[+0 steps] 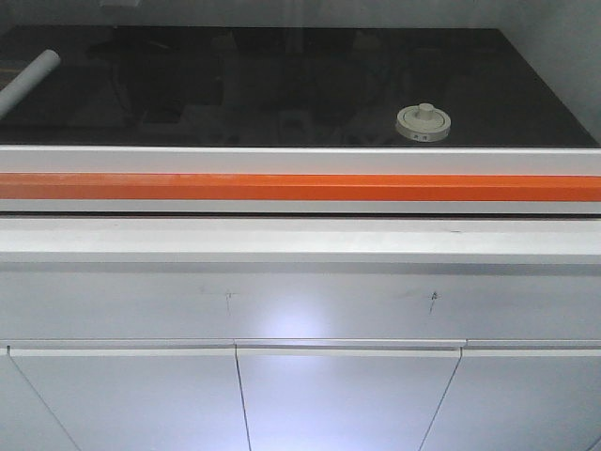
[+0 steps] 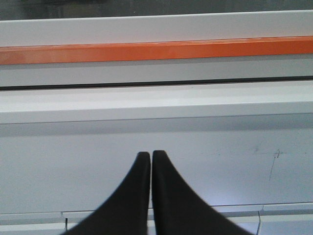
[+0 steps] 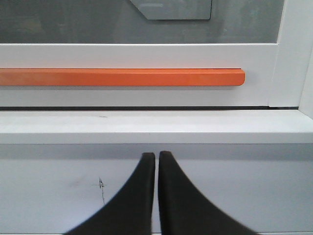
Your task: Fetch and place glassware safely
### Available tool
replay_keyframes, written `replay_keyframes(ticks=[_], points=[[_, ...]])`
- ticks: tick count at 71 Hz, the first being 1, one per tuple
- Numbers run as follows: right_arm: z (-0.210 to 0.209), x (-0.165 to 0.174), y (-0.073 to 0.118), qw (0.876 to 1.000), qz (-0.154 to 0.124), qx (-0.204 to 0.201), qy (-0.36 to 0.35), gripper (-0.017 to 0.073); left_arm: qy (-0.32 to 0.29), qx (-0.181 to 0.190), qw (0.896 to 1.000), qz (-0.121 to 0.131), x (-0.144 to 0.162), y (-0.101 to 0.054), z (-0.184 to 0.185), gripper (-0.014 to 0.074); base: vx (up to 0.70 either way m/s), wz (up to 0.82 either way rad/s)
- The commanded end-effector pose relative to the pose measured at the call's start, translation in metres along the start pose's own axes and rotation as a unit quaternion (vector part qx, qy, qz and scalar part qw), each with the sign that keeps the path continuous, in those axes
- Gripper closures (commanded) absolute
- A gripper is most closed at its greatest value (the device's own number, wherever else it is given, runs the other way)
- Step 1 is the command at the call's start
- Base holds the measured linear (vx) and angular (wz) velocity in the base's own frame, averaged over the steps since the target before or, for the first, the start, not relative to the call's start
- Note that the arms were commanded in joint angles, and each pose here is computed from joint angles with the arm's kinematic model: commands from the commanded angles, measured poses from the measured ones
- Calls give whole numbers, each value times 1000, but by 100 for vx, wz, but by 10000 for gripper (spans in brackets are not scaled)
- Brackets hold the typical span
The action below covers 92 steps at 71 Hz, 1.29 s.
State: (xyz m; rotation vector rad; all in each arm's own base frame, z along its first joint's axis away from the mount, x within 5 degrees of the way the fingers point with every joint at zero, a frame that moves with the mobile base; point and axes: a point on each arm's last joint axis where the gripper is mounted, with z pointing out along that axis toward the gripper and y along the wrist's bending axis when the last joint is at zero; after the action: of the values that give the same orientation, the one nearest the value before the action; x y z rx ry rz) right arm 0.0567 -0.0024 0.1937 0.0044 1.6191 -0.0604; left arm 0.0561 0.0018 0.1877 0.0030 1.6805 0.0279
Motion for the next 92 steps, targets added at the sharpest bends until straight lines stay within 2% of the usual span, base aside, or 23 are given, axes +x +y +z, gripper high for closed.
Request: replay_keyframes(ticks=[1,92], points=[[0,-1,0,999,-6,2,-35,563,-31,8,999,-8,0,-1,0,601,0,0],[0,-2,0,999,-6,2,-37,563,-46,10,999,-9,-3,-2,0,601,0,0]])
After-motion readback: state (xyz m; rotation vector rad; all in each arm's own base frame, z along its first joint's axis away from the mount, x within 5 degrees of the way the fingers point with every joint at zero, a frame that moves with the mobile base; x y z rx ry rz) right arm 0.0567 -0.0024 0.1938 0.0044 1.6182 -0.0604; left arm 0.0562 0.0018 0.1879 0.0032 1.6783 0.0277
